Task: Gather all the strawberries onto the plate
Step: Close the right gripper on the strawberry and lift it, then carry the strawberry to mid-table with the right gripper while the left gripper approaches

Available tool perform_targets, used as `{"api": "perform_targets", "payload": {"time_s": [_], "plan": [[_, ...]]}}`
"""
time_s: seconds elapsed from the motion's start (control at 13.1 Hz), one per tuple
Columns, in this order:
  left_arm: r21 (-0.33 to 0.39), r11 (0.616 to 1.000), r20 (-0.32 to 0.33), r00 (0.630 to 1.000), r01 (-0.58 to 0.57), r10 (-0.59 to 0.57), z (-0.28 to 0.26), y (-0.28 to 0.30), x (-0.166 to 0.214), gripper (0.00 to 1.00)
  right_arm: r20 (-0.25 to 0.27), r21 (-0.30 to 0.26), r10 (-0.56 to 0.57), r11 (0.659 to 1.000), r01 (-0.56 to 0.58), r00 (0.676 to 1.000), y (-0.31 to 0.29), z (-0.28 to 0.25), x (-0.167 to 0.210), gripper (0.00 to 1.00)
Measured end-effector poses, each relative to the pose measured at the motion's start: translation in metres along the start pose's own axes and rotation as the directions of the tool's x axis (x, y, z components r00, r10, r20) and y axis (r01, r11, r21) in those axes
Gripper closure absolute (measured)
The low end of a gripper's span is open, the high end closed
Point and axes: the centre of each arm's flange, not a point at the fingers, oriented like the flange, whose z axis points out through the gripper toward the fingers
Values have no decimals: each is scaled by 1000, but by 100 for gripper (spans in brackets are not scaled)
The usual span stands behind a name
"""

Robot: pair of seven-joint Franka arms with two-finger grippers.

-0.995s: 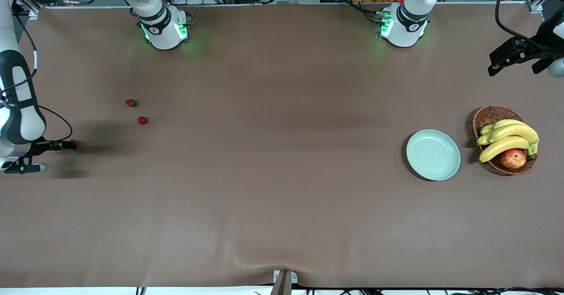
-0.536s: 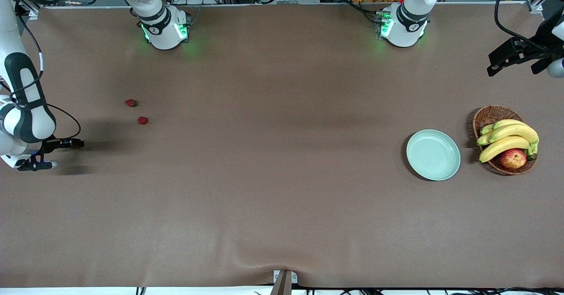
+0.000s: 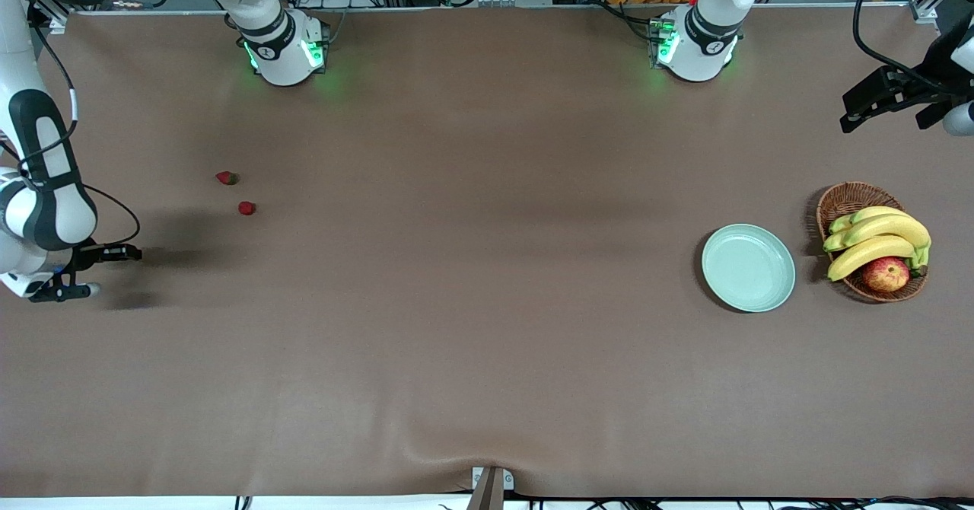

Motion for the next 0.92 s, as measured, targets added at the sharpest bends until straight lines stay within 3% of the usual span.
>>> {"api": "perform_targets", "payload": {"time_s": [0.23, 0.54, 0.77, 0.92], "plan": [[0, 1000, 0, 1000, 0, 0, 0, 0, 0, 0, -28, -11, 37, 999, -37, 999, -61, -54, 36, 67], [0, 1000, 0, 1000, 1, -1, 0, -1, 0, 0, -94, 73, 178, 982, -171, 980, -175, -84, 83, 67], [0, 1000, 4, 1000, 1, -1, 2, 0, 0, 0, -95, 150, 320, 941, -305, 942, -264, -98, 104, 67], [1, 1000, 13, 1000, -2, 2, 6, 1, 2, 0, -67, 208, 420, 893, -399, 905, -331, -99, 113, 67]]}}
